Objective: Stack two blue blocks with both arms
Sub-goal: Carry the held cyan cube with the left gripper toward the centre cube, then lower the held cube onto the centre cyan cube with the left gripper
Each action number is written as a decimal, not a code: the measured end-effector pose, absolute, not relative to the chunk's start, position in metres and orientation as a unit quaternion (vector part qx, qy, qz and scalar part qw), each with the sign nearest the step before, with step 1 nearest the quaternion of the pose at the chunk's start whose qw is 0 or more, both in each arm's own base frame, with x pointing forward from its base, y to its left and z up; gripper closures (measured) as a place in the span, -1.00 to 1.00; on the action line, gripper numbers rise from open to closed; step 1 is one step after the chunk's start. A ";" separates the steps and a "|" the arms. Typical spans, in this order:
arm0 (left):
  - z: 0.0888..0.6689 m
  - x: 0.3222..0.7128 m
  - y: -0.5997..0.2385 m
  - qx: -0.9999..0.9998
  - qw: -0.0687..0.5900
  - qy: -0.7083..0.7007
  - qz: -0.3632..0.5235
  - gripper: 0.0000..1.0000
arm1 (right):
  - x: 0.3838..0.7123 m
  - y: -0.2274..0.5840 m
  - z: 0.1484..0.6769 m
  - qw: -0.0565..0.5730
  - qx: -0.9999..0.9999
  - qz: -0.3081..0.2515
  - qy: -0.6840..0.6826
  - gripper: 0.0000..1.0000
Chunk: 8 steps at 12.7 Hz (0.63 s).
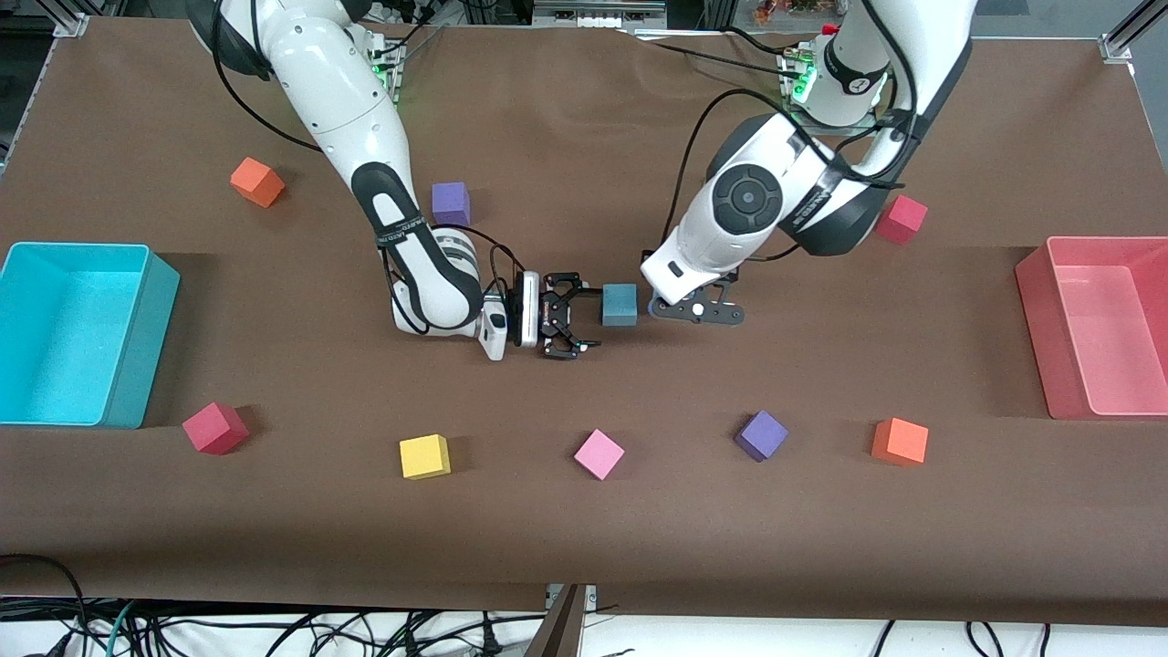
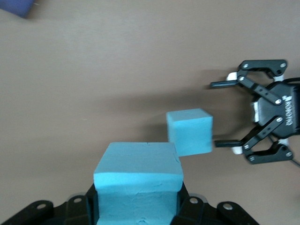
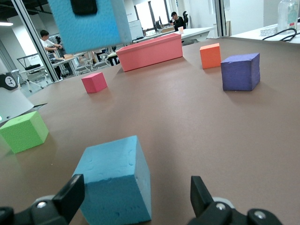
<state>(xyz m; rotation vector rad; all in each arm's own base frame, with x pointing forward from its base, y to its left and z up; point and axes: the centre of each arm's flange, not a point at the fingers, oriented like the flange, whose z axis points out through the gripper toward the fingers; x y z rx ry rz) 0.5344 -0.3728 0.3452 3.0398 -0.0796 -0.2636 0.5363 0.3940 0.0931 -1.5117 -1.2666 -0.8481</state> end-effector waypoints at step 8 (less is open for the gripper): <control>0.328 0.510 -0.411 0.994 0.044 -0.031 -0.095 -0.20 | 0.536 0.380 0.081 0.463 -0.614 -0.355 -0.531 -1.00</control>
